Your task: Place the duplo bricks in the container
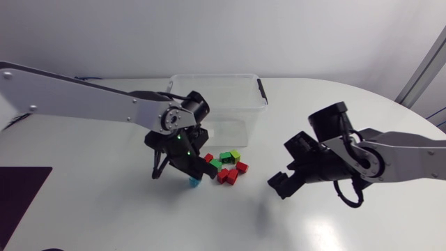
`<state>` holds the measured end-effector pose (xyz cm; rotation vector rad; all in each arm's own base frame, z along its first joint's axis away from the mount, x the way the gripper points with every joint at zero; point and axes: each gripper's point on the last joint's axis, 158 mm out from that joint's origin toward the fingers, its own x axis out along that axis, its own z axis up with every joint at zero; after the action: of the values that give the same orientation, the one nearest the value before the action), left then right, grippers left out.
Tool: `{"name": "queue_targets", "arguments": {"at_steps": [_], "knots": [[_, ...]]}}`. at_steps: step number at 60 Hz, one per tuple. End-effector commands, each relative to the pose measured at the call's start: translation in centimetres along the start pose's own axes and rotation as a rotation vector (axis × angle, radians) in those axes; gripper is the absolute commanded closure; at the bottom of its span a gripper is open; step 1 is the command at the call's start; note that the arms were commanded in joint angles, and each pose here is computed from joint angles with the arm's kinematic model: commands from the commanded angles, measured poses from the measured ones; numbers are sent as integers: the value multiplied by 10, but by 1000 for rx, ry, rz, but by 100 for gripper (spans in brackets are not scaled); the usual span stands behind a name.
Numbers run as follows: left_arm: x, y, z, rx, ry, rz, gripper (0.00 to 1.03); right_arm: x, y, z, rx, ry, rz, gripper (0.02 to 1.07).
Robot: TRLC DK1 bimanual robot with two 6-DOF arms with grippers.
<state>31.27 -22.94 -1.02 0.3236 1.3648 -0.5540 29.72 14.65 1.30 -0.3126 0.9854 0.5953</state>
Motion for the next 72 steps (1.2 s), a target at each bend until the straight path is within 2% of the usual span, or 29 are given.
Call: {"name": "queue_targets", "arguments": {"at_steps": [1,12,24,32,40,46,49,51,52,54,55,59,60,61,62,68,72], "knots": [[-46,1,16,31,-120,-1,76,12,9,13,-74,1,18,7],[-114,21,52,35,-325,55,76,47,12,31,-134,1,1,7],[-172,42,92,16,-557,95,76,78,14,36,-233,37,-54,7],[-192,50,116,20,-687,112,76,88,13,42,-277,47,-84,8],[-179,61,135,11,-736,123,76,91,14,53,-304,33,-107,12],[-163,66,148,3,-743,123,76,96,18,55,-317,38,-109,23],[-157,67,153,4,-752,124,75,97,21,54,-323,40,-108,33],[-152,68,156,4,-747,122,75,98,22,53,-332,42,-113,45],[-149,68,157,3,-743,122,73,98,23,54,-334,36,-115,51],[-144,69,160,4,-738,122,70,98,24,56,-338,18,-121,70],[-142,70,161,4,-736,122,68,96,24,57,-336,10,-121,74],[-139,73,164,-2,-732,125,45,89,24,56,-333,1,-123,76],[-139,74,165,-5,-733,127,37,87,24,55,-330,-2,-124,79],[-139,74,165,-7,-733,128,23,78,24,55,-328,-13,-128,80],[-140,75,165,-8,-733,131,19,74,23,54,-327,-18,-130,80],[-152,76,162,-19,-755,137,13,48,17,54,-314,-39,-148,80],[-166,75,159,-30,-779,137,13,26,9,60,-295,-63,-167,80]]}}
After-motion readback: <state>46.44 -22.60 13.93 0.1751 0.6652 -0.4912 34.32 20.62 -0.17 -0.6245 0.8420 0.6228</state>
